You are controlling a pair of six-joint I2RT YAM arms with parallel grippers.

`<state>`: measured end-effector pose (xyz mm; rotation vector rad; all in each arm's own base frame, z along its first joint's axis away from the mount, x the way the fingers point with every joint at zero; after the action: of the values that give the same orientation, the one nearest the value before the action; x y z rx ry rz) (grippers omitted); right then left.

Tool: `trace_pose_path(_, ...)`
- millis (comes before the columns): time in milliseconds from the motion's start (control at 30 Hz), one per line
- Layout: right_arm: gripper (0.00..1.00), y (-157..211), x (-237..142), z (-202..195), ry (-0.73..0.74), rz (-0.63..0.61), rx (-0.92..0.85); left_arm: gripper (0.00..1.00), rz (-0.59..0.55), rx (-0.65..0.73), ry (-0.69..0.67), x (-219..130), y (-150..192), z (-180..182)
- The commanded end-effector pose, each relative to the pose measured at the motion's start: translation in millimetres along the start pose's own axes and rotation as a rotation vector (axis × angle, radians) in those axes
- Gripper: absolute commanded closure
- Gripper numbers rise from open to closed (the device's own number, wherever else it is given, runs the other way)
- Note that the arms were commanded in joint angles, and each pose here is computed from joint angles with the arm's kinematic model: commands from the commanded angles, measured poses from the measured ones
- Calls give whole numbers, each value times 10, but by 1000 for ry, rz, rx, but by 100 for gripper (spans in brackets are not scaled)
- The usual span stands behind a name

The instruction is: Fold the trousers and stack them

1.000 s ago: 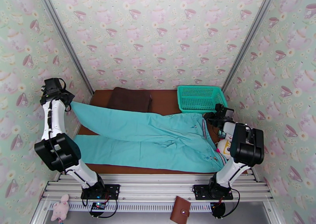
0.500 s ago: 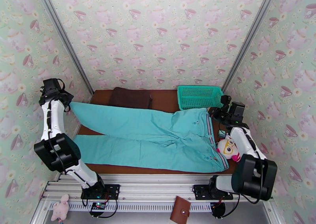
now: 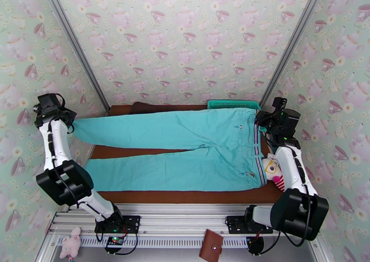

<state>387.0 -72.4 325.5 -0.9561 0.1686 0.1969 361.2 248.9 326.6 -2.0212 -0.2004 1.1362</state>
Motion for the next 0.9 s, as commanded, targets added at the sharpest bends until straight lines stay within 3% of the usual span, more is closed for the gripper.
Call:
trace_pose_path(0, 100, -374, 33, 188, -120, -168, 29, 100, -40, -38, 46, -60, -89, -14)
trace_pose_path(167, 100, -289, 293, 225, -247, -68, 74, 100, -58, -95, 127, -159, 64, -10)
trace_pose_path(300, 100, -179, 294, 275, -315, -8, 71, 100, -50, -119, 130, -310, 193, 70)
trace_pose_path(467, 100, -72, 116, 177, -211, -31, 24, 100, -32, -152, 115, -449, 315, 311)
trace_pose_path(700, 100, 70, -101, 235, -223, 0, 33, 100, 12, -198, 82, -444, 540, 605)
trace_pose_path(867, 100, 225, -326, 24, -51, -48, -8, 100, 34, -231, 75, -370, 693, 867)
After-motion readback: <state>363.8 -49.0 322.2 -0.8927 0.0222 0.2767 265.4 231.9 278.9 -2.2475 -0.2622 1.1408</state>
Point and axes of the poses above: each hand's point on the last joint's axis, 136 mm out from that joint toward the fingers, its own x axis out along the fingers, its own z axis along the line the jaws close on, y = z × x, the point moved 5 cm from there along -x, back along the fingers, and after that the axes turned 13 degrees about x, right-handed, at the moved point
